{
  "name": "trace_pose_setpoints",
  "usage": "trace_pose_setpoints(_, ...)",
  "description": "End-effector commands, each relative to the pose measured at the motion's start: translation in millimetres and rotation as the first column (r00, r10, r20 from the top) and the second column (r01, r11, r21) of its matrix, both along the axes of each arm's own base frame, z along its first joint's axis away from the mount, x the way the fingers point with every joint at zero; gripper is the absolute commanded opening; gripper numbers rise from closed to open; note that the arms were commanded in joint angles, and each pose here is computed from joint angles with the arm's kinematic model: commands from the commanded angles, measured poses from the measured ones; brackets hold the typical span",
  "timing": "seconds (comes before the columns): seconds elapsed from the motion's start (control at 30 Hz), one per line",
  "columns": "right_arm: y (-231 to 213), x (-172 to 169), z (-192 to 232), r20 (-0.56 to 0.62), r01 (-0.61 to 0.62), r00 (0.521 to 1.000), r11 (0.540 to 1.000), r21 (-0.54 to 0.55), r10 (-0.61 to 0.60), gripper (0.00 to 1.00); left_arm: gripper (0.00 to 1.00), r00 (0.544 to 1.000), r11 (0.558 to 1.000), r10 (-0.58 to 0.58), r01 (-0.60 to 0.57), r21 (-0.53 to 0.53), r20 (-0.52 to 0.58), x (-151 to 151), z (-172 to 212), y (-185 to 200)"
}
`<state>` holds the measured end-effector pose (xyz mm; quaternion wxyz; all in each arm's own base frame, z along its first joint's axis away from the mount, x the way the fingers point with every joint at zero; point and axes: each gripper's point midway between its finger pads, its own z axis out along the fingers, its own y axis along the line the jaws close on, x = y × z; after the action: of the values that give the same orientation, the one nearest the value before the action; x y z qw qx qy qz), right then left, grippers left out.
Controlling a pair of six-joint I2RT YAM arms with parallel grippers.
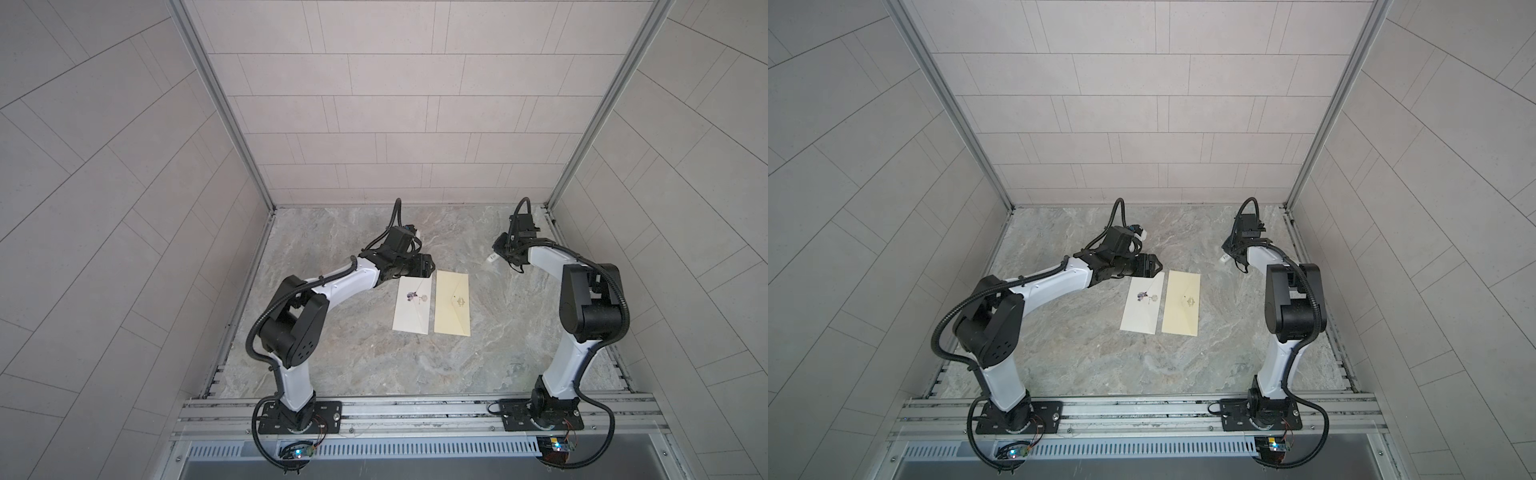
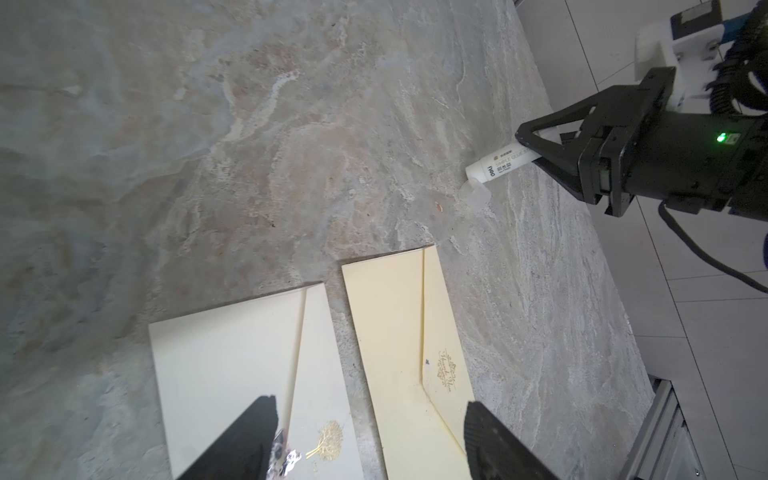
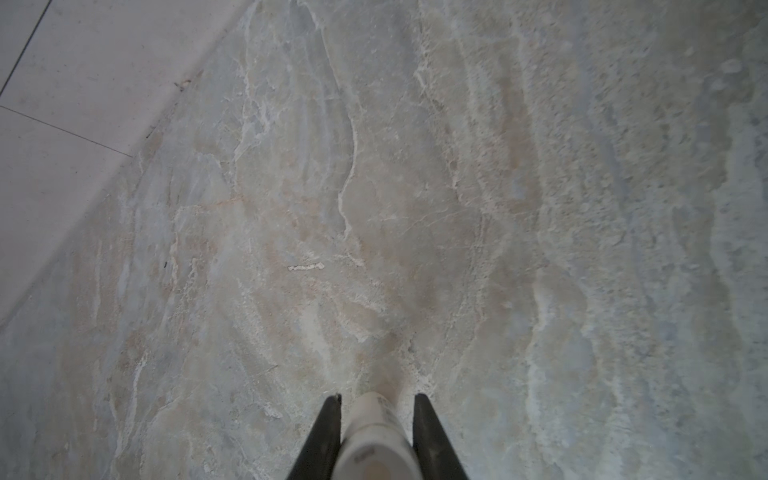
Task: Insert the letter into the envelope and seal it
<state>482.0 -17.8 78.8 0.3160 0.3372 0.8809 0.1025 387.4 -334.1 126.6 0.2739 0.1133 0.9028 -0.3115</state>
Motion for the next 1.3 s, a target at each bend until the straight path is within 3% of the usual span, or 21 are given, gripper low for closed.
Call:
trace_pose_setpoints(0.0, 17, -29, -27, -0.110, -0.027, 0.993, 0.999, 0.042, 0.032, 0.00, 0.78, 1.000, 0.998, -0.031, 0.031, -0.060, 0.003, 11, 4, -21)
trace_pose_setpoints(0.1, 27, -39, -31, -0.118, -0.031, 0.992, 0.997, 0.069, 0.039, 0.00, 0.79, 0.998, 0.997, -0.058, 0.058, -0.047, -0.004, 15, -4, -36)
trace_pose_setpoints(0.27, 36, -61, -29, -0.122, -0.026, 0.992, 0.997, 0.071, 0.035, 0.00, 0.81, 0.983, 0.982, -0.186, 0.186, 0.014, 0.002, -3, -15, -69)
trace_pose_setpoints(0.53, 26, -84, -3, -0.053, 0.008, 0.999, 0.997, 0.078, -0.004, 0.00, 0.82, 0.940, 0.940, -0.340, 0.339, 0.040, 0.026, -18, -21, -110)
trace_pose_setpoints(0.8, -38, -100, 18, -0.004, 0.150, 0.989, 0.986, 0.078, -0.150, 0.00, 0.80, 0.850, 0.847, -0.526, 0.521, 0.106, 0.032, -48, -49, -150)
trace_pose_setpoints(0.93, -78, -134, 17, -0.071, 0.236, 0.969, 0.972, -0.018, -0.237, 0.00, 0.80, 0.783, 0.774, -0.622, 0.610, 0.169, 0.025, -75, -64, -159)
trace_pose_setpoints(1.07, -75, -155, 6, -0.104, 0.207, 0.973, 0.978, -0.017, -0.207, 0.00, 0.80, 0.716, 0.707, -0.698, 0.684, 0.181, 0.018, -98, -69, -164)
trace_pose_setpoints(1.27, -60, -186, -18, -0.171, 0.224, 0.962, 0.974, 0.040, -0.214, 0.00, 0.76, 0.694, 0.683, -0.720, 0.711, 0.168, -0.004, -105, -81, -164)
